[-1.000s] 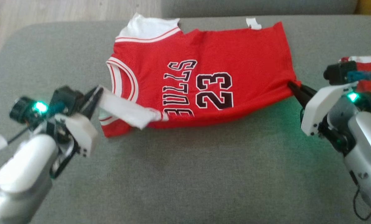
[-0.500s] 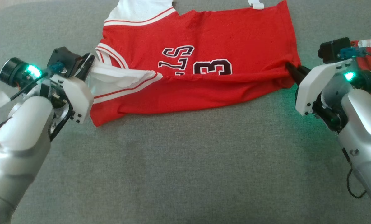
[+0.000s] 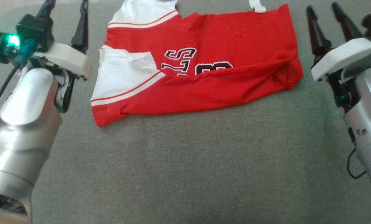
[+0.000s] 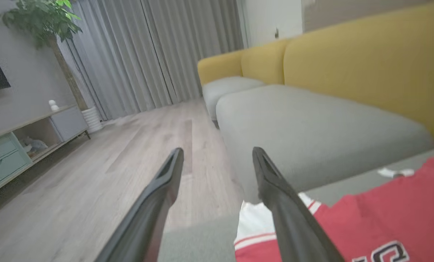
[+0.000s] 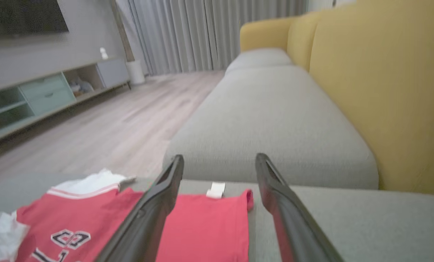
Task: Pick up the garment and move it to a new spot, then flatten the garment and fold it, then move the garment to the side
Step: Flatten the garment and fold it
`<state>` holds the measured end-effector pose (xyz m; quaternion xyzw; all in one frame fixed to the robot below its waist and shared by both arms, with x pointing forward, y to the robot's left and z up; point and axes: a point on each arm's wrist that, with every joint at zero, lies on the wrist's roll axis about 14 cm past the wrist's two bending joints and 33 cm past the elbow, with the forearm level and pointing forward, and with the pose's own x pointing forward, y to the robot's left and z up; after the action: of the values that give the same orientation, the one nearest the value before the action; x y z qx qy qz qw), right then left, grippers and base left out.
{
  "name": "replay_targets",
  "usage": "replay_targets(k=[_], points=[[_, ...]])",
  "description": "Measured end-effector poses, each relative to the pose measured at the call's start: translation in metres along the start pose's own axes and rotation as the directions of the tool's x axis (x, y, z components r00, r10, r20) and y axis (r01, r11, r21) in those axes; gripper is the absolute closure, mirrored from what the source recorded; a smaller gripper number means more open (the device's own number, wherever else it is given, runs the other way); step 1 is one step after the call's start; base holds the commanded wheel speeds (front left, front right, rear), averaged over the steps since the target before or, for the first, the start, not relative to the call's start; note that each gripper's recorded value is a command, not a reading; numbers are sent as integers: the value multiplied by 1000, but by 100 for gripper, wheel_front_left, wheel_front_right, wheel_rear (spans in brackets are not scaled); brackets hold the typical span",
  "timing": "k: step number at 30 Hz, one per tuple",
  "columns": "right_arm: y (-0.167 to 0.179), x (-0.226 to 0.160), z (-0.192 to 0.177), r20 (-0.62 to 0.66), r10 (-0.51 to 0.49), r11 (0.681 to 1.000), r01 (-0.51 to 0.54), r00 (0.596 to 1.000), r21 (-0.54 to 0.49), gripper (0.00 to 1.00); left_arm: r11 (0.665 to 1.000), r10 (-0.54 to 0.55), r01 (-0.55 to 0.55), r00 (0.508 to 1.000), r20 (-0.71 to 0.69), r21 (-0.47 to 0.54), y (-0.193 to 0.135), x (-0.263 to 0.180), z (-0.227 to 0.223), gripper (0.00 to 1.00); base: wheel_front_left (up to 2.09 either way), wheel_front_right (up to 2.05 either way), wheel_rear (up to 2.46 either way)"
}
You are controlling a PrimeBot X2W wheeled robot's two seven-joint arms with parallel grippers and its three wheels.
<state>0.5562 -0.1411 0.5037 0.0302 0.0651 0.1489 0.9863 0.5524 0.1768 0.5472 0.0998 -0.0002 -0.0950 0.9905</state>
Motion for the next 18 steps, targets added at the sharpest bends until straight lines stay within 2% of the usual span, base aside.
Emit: replay_targets(k=[4, 7, 13, 18], points=[[2, -11, 36, 159, -18, 1000, 18, 987, 3, 0, 994, 53, -39, 991, 124, -107, -1, -10, 37, 0, 0, 0, 0], [8, -27, 41, 208, -32, 999, 28, 978, 20, 0, 983, 88, -56, 980, 181, -175, -7, -31, 50, 0, 0, 0, 0], [22, -76, 24, 248, -109, 990, 83, 963, 114, 0, 955, 140, -86, 974, 177, -284, -29, -86, 33, 0, 0, 0, 0], [25, -122, -5, 217, -170, 980, 142, 961, 140, 0, 941, 170, -124, 978, 122, -314, -43, -128, 5, 0, 0, 0, 0]])
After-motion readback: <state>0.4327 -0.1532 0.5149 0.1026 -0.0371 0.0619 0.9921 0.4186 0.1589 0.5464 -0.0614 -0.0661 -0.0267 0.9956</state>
